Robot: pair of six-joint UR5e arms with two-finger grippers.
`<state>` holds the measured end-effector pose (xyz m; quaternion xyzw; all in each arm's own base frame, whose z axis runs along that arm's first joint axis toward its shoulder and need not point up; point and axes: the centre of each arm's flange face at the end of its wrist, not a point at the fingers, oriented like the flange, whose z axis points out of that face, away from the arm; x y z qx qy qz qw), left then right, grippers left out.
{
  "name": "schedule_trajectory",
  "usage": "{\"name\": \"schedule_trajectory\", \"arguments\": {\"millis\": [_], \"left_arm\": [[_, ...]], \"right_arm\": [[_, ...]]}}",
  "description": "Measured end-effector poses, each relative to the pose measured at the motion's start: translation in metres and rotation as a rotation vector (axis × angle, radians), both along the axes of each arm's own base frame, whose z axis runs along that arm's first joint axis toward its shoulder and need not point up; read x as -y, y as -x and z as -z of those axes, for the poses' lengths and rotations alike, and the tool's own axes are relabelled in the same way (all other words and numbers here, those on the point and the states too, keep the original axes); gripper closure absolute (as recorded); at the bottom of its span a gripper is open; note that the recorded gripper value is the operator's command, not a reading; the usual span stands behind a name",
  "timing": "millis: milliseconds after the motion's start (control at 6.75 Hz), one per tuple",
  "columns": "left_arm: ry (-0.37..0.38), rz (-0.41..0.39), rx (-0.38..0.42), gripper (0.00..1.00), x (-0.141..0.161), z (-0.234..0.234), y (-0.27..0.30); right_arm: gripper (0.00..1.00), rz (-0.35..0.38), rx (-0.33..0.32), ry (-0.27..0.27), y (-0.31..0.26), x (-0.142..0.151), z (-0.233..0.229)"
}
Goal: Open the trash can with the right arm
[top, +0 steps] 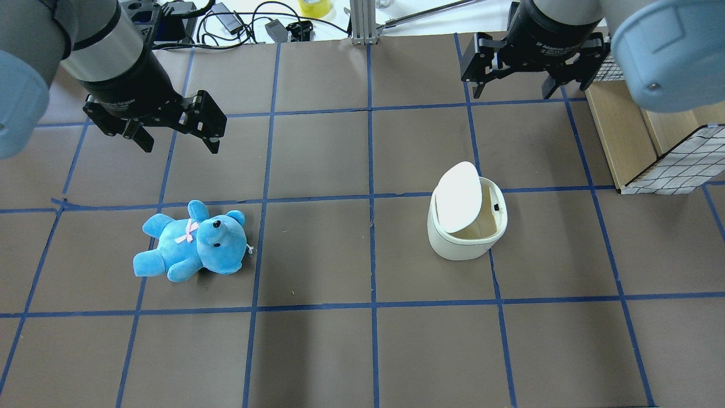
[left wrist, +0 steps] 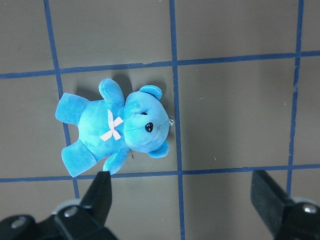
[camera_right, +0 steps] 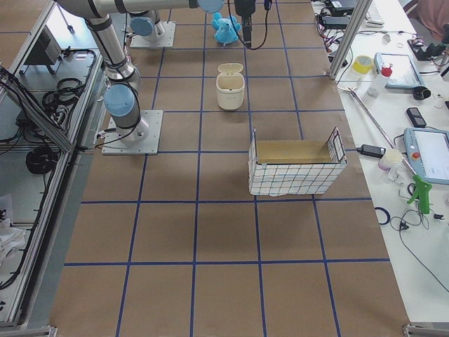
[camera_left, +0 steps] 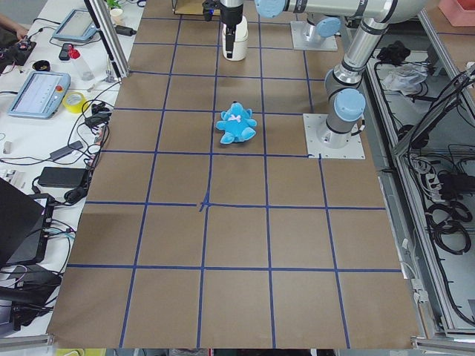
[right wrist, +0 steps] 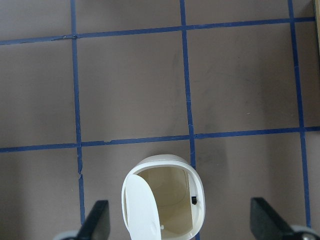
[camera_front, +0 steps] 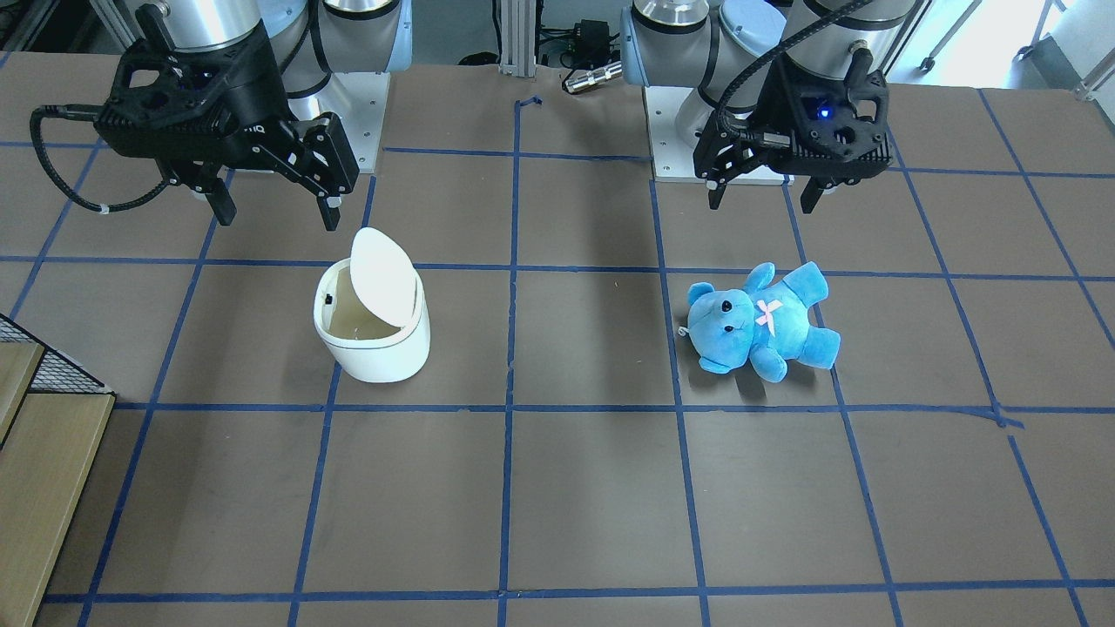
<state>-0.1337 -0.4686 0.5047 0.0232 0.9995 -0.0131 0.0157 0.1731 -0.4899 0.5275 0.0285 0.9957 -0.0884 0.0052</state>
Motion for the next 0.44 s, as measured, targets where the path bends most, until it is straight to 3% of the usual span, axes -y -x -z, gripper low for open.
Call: {"name": "schedule_trajectory", "arguments": {"millis": [444], "left_arm": [[0.000, 0.001, 0.000, 0.00, 0.0000, 0.0000, 0.0000]], "right_arm": [[0.00, -0.001, -0.006, -0.035, 0.0004, -0.0031, 0.0034]]}}
